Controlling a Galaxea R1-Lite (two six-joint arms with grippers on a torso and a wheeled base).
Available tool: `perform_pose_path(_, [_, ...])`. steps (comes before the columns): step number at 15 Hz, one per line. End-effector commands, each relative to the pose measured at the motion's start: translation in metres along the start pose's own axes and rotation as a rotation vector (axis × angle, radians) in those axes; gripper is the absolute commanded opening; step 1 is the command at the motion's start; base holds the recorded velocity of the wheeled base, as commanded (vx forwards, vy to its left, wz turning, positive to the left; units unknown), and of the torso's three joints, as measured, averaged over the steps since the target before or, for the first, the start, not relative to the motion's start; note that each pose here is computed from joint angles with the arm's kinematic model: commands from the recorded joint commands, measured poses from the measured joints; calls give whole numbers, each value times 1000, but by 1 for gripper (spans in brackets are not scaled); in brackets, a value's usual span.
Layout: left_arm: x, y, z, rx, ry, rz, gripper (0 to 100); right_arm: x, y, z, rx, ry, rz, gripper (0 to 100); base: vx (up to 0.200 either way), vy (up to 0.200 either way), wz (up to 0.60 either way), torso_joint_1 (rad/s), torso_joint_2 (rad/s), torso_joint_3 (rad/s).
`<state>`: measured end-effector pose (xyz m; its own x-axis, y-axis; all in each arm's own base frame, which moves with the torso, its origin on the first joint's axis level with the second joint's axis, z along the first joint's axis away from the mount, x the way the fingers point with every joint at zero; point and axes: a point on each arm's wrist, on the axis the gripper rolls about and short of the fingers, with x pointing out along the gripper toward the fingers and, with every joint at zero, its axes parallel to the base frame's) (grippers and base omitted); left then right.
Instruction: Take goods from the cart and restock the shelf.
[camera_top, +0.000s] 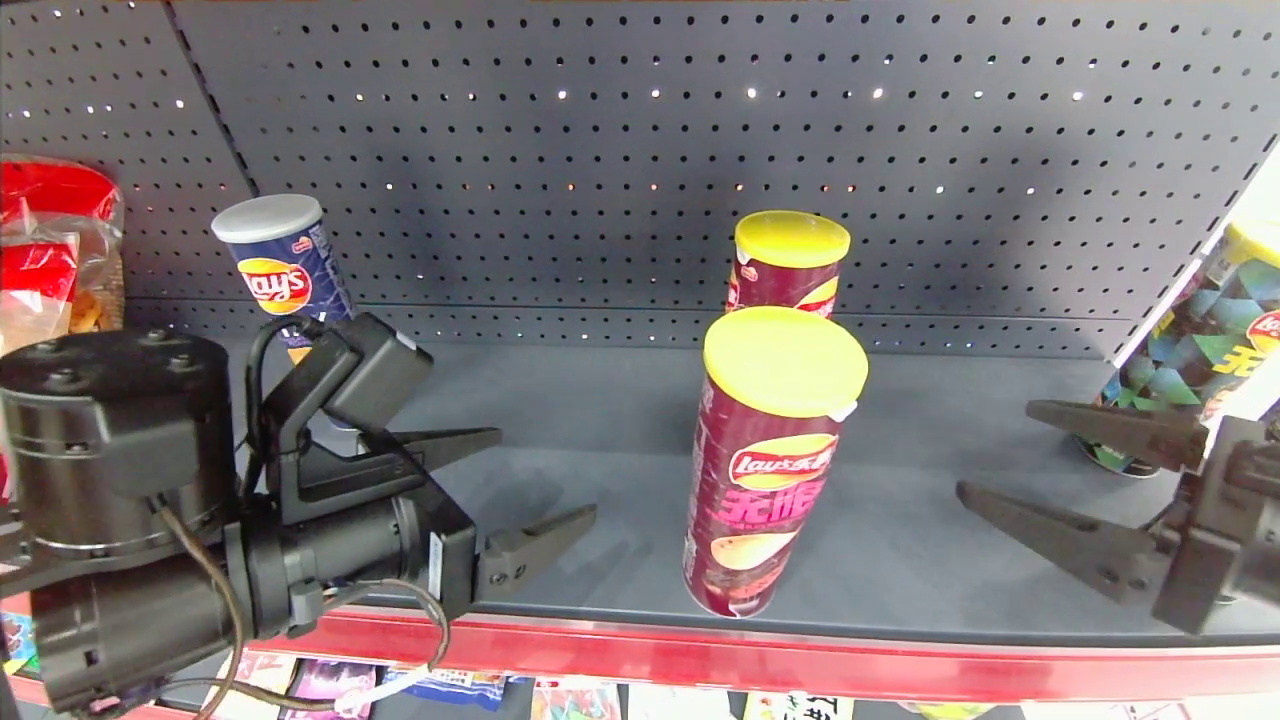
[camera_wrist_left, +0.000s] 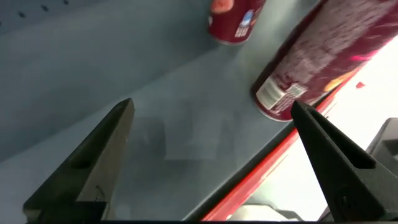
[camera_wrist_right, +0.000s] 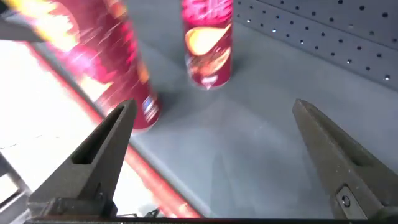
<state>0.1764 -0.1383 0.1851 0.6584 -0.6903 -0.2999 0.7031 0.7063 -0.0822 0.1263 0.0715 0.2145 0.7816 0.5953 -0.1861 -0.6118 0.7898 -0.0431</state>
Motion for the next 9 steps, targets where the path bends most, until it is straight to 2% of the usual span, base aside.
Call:
perform_pose_path(1, [17, 3, -9, -8, 59, 2, 100, -39, 8, -14, -13, -79, 18, 100, 0, 0, 0, 0, 0, 0])
perform_pose_path(4, [33, 5, -21, 34, 125, 0, 100, -58, 11, -20, -16, -133, 8, 100, 0, 0, 0, 0, 0, 0])
perform_pose_path(7, [44, 4, -28, 36, 163, -12, 100, -61, 10, -18, 5, -149, -13, 100, 0, 0, 0, 0, 0, 0])
perform_pose_path(9, [53, 6, -25, 37, 162, -10, 100, -61, 8, -18, 12, -148, -31, 100, 0, 0, 0, 0, 0, 0])
